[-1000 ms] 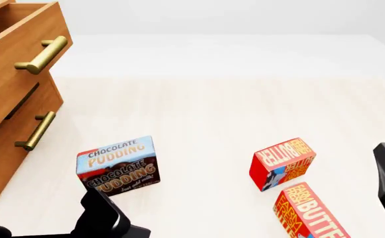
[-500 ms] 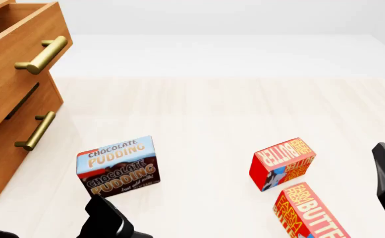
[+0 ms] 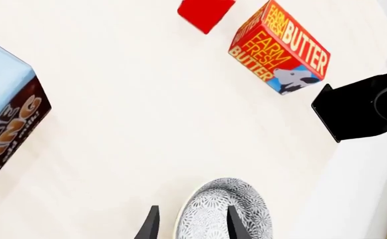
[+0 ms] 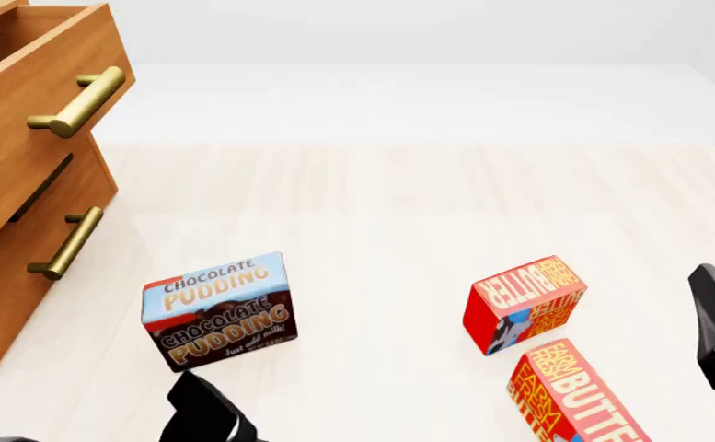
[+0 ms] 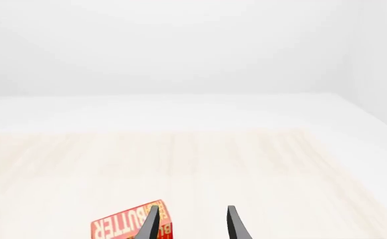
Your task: Put the bowl in the top drawer of the cabinet.
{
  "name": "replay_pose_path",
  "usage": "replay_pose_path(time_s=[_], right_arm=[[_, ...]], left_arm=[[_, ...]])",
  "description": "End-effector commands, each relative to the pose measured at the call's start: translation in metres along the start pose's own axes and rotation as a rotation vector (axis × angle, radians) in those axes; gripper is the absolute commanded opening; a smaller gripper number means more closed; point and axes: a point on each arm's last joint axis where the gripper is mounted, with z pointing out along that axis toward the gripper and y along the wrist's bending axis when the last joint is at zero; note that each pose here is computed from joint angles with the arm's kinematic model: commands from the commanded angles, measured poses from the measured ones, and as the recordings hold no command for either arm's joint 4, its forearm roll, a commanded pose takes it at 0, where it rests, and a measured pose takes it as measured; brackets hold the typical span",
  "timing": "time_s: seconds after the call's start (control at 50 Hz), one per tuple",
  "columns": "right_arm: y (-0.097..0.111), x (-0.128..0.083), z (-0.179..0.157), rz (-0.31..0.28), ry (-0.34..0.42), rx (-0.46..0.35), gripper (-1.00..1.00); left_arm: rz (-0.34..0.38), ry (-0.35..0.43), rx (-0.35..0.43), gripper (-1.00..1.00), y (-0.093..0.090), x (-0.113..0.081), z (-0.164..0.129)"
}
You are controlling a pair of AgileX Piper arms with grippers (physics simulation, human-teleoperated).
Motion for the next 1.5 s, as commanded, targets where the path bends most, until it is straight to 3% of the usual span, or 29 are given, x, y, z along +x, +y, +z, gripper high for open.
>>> replay_pose_path(time_s=[0.02, 0.3, 0.32, 0.54, 0.64, 0.86, 1.5], right_arm=[[-0.001, 0.001, 0.003, -0.003, 0.015, 0.01, 1.0], [-0.001, 0.001, 0.003, -0.004, 0.018, 0.012, 1.0], [-0.001, 0.001, 0.004, -0.004, 0.019, 0.012, 1.0], [-0.001, 0.001, 0.003, -0.003, 0.017, 0.01, 1.0], [-0.001, 0.001, 0.003, -0.003, 0.015, 0.008, 1.0], [0.0, 0.001, 0.002, -0.002, 0.012, 0.003, 1.0], [0.002, -0.001, -0.002, 0.012, -0.014, -0.031, 1.0]], left_arm=[[-0.016, 0.016, 0.005, 1.0, 0.0, 0.006, 0.008], [-0.021, 0.02, 0.005, 1.0, 0.0, 0.007, 0.01], [-0.022, 0.02, 0.006, -1.0, 0.0, 0.007, 0.01], [-0.025, -0.013, 0.005, -1.0, 0.002, 0.002, 0.005], [-0.003, -0.108, -0.026, -1.0, 0.012, -0.014, -0.009], [-0.01, -0.192, -0.042, -1.0, 0.015, -0.029, -0.026], [0.055, -0.12, -0.037, -1.0, -0.009, -0.05, -0.043]])
